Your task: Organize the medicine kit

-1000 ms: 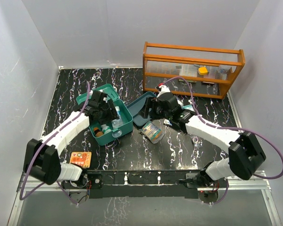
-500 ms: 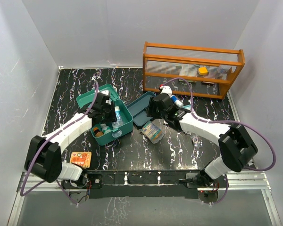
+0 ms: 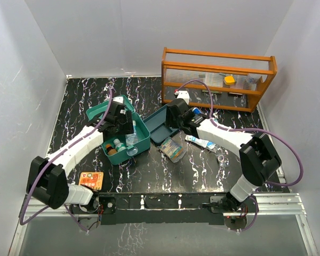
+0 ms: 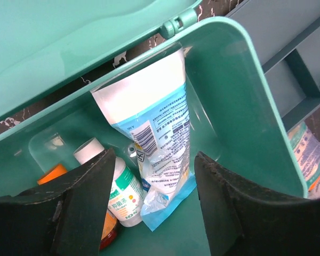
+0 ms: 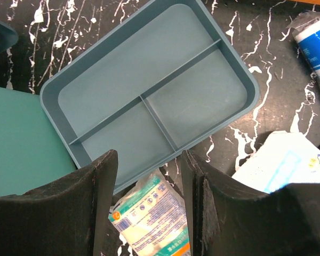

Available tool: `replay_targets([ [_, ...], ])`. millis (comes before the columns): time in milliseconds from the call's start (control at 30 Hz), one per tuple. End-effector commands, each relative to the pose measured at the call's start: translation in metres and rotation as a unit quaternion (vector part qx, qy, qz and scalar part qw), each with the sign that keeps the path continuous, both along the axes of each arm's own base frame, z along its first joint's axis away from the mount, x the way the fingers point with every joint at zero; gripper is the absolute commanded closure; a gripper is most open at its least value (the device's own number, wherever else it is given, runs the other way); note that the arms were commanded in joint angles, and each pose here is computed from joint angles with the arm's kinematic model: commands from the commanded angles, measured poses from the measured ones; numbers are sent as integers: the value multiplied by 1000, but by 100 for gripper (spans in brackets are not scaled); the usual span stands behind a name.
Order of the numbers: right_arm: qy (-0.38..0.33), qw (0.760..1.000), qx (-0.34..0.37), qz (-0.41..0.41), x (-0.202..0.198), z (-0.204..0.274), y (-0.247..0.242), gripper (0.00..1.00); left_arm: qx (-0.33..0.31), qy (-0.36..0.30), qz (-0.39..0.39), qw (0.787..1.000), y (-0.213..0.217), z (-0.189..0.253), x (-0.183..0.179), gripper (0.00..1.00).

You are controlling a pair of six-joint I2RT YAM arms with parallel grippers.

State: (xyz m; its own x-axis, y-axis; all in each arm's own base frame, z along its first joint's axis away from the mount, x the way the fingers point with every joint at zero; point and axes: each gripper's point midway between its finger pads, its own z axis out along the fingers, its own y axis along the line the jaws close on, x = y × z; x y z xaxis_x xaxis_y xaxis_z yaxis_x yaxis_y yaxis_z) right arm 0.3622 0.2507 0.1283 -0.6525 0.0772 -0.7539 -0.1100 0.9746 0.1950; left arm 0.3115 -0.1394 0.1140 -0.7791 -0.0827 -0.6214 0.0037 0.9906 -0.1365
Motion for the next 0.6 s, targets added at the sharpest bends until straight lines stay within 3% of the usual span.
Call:
replay_targets([
  [0, -30, 999, -7, -11, 9, 22, -9, 51, -8, -47, 8, 999, 5, 28, 1, 37],
  [67, -28, 999, -7, -14, 8, 20, -12, 51, -6, -58, 15, 998, 6, 28, 7, 38],
  [233, -24, 1000, -8, -16, 4, 18, -16, 51, 13, -39, 46, 998, 8, 13, 20, 62],
  [333, -25, 1000, -12, -11, 3, 17, -17, 51, 13, -24, 37, 999, 4, -6, 18, 72],
  [567, -15, 1000, -19, -2, 0, 10, -19, 51, 2, 28, 10, 1000, -6, -46, 4, 75],
])
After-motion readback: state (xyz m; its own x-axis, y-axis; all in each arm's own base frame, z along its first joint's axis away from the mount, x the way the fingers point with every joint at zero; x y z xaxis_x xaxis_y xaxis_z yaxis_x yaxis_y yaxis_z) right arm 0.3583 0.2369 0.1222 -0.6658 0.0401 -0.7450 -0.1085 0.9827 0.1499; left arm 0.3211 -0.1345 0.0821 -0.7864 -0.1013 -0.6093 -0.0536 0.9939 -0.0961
